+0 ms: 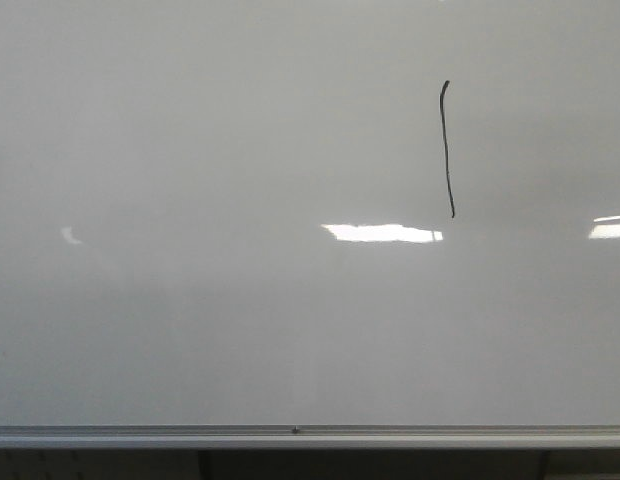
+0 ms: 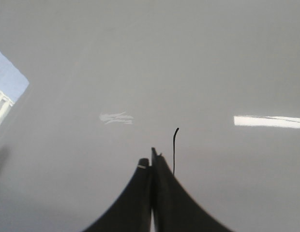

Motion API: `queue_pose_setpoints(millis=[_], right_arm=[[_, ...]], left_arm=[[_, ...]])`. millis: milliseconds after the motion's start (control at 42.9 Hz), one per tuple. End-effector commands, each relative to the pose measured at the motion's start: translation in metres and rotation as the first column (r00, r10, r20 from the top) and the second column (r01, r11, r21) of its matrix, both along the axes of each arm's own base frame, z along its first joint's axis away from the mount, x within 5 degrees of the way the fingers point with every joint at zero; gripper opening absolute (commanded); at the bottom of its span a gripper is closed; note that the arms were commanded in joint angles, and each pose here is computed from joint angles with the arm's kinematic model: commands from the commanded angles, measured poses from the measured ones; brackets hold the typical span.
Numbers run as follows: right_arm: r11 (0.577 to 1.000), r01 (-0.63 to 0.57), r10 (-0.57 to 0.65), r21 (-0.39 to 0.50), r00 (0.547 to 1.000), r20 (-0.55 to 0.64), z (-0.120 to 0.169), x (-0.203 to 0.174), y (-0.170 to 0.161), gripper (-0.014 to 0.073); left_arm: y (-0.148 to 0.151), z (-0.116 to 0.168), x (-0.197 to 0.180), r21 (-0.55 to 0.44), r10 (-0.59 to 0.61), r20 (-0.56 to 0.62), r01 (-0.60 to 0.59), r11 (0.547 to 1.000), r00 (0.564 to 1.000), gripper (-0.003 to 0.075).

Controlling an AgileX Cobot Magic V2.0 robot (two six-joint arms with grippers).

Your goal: Write number 1 on whiteboard

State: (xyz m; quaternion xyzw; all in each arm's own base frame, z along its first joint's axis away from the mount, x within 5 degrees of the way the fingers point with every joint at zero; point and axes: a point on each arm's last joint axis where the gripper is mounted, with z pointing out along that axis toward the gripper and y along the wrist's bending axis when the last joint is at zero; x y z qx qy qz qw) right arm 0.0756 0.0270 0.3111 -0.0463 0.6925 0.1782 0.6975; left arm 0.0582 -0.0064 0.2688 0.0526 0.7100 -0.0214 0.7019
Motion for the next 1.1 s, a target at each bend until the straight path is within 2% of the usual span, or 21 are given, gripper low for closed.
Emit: queue_pose_setpoints(millis=[0,117,513,1073], right_arm=[[0.999,0.035,-0.035,0.023,0.999,0.037,0.010,0.000,-0.003,-0.0116],[0.999,0.035,-0.035,0.023,0.999,0.037,0.010,0.000,-0.003,-0.0116],[0.999,0.033,-0.034,0.022,0.999,0.035,0.010,0.000,-0.003,-0.0116],[0.999,0.033,-0.034,0.022,0.999,0.035,0.010,0.000,-0.003,-0.0116]], left_arm=[[-0.001,-0.003,-0.004,-0.061,-0.034,0.130,0.042,0.997,0.991,-0.0020],[0.000,-0.027,-0.007,-0.086,-0.021,0.121,0.031,0.996,0.992,-0.0020],[0.007,-0.069,-0.002,-0.104,0.108,0.051,-0.103,0.989,0.993,-0.0020],[0.008,-0.069,-0.002,-0.107,0.129,0.035,-0.124,0.986,0.991,-0.0020]])
